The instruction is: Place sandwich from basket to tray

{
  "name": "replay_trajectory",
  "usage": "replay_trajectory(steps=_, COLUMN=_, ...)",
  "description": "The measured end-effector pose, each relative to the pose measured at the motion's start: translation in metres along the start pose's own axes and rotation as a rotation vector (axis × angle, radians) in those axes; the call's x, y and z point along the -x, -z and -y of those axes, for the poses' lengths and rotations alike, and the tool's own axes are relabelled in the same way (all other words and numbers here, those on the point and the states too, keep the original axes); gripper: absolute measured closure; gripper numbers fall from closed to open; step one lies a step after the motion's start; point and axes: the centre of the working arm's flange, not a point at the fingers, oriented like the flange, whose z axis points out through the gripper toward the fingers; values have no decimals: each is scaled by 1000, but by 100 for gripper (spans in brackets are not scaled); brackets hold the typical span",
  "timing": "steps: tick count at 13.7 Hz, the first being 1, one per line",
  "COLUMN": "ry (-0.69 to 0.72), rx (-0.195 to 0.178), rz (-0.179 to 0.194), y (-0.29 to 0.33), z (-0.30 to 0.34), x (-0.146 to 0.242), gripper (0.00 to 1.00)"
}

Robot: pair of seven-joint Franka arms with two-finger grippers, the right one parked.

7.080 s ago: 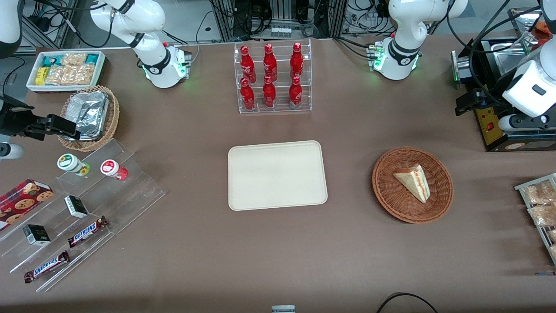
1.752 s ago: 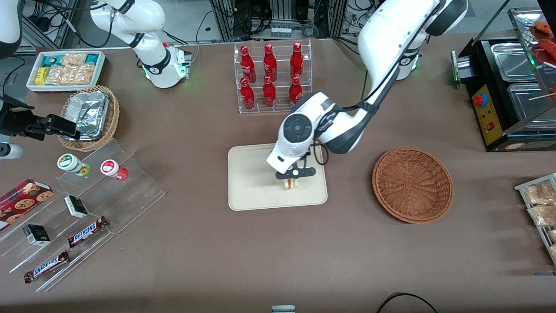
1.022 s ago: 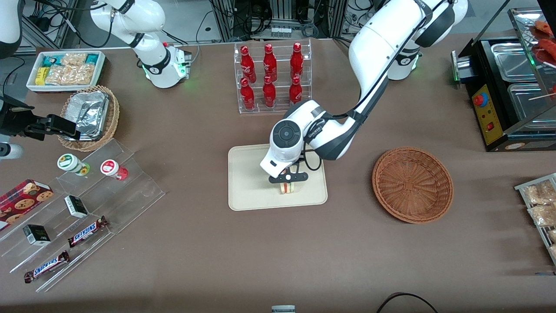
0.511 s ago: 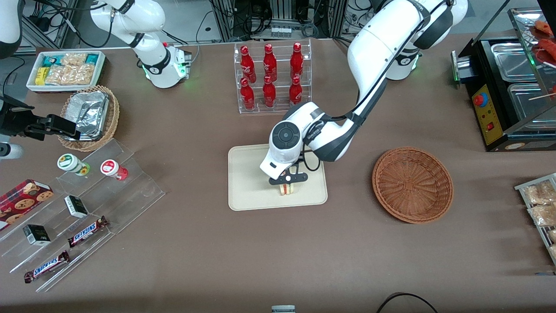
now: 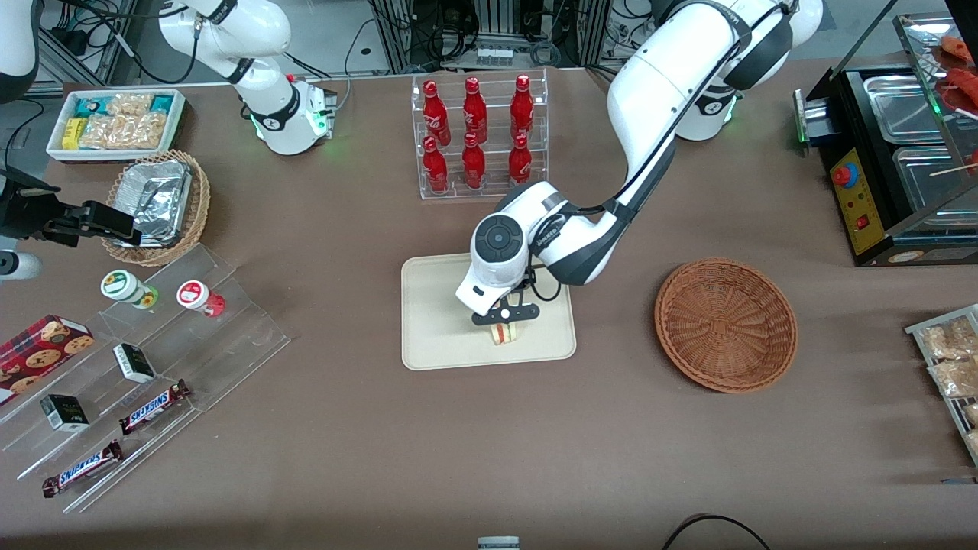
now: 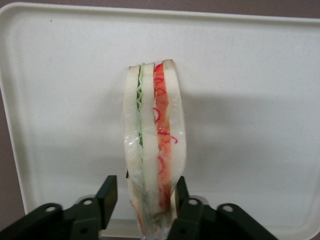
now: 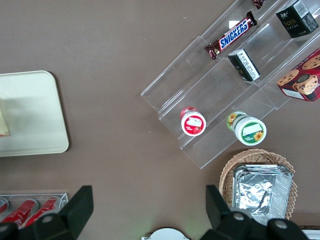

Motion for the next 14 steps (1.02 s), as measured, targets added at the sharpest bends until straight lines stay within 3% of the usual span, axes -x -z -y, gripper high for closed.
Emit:
replay_trajectory(steps=4, ry=3, rx=22, rz=-43, y=62, z=-1, x=-2, gripper=1)
replay_trajectory(steps=9, ry=9, rx=-13, rz=-90, y=171, z=49, x=-15, gripper=0)
replay_trajectory(steps=14, ry=0, rx=-35, rz=-80, y=214, z=152, x=-80, gripper=0)
